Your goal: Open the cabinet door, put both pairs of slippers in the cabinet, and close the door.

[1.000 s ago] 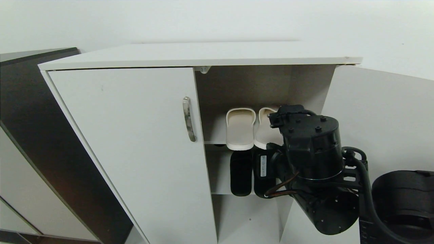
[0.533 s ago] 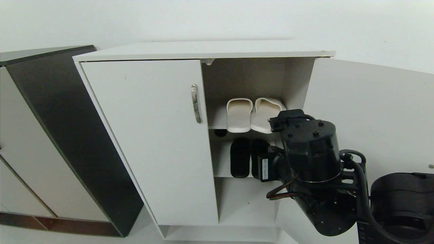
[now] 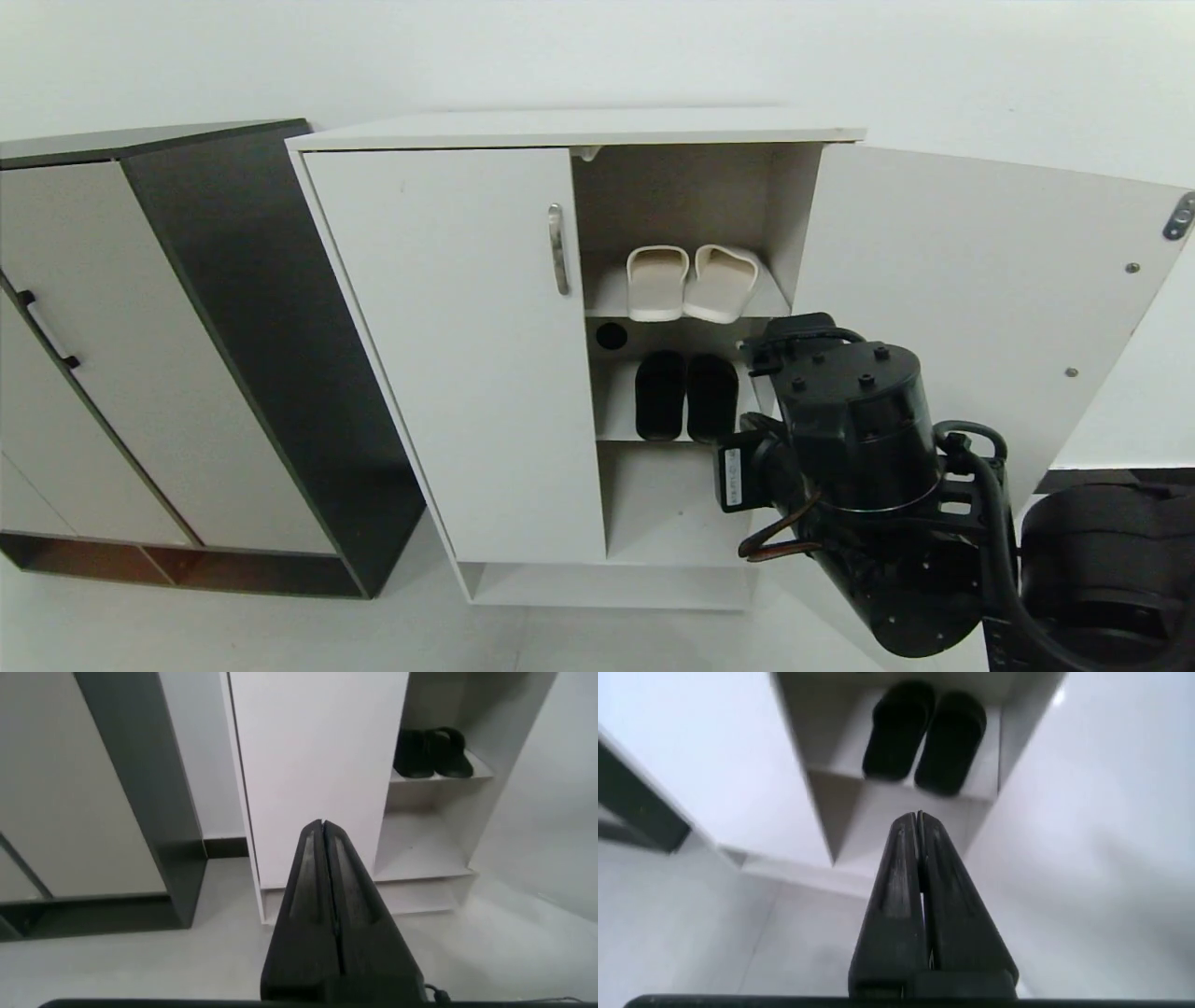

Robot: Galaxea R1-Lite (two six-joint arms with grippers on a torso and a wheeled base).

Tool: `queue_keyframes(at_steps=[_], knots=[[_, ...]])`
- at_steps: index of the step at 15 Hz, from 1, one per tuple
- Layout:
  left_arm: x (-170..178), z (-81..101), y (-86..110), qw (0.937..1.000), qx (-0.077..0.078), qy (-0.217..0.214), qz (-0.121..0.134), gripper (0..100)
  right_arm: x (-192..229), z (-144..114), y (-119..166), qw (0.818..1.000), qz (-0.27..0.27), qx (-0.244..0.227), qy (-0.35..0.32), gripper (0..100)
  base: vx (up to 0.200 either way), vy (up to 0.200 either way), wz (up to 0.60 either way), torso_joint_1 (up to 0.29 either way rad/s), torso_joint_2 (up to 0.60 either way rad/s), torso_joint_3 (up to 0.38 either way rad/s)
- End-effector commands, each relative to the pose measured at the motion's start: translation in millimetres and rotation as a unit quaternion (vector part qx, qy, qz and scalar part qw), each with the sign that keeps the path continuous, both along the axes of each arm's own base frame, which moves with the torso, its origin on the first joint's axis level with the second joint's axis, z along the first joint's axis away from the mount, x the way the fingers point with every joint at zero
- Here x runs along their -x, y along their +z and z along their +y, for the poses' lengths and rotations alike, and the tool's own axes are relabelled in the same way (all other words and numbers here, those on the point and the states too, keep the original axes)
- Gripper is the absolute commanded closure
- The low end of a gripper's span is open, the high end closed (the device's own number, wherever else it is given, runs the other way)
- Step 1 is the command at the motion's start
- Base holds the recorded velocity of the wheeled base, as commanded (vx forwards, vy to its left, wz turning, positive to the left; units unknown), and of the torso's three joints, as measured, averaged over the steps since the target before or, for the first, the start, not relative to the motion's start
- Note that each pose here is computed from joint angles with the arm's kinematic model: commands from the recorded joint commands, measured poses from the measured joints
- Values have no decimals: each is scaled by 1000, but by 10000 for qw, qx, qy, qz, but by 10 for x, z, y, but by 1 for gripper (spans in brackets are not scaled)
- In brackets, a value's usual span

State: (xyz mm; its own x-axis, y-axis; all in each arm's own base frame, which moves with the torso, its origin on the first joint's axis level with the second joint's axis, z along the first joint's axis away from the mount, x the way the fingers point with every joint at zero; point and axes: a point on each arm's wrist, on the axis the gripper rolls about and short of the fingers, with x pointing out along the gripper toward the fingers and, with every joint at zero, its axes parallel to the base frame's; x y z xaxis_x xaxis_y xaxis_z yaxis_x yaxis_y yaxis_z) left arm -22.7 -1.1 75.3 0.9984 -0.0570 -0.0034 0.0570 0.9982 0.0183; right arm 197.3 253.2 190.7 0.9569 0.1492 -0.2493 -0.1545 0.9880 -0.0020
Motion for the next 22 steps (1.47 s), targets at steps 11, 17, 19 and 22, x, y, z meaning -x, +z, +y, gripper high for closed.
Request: queue_keyframes(at_steps=[11, 17, 19, 22], knots=[[0, 0, 0, 10000, 1, 1, -2, 100, -61, -85, -59, 9999, 3, 98, -123, 100, -55, 0, 0, 1, 1, 0], [0, 0, 0, 10000, 1, 1, -2, 100, -94, -129, -87, 9996, 32, 178, -197, 100, 0, 0, 0, 0, 0, 0], [0, 0, 0, 10000, 1, 1, -2, 100, -98, -124, -106, 9996, 52, 200, -190, 100, 0, 0, 0, 0, 0, 0], [0, 0, 0, 10000, 1, 1, -2, 100, -108, -166, -120, 9997, 112, 193, -114, 100, 0, 0, 0, 0, 0, 0]])
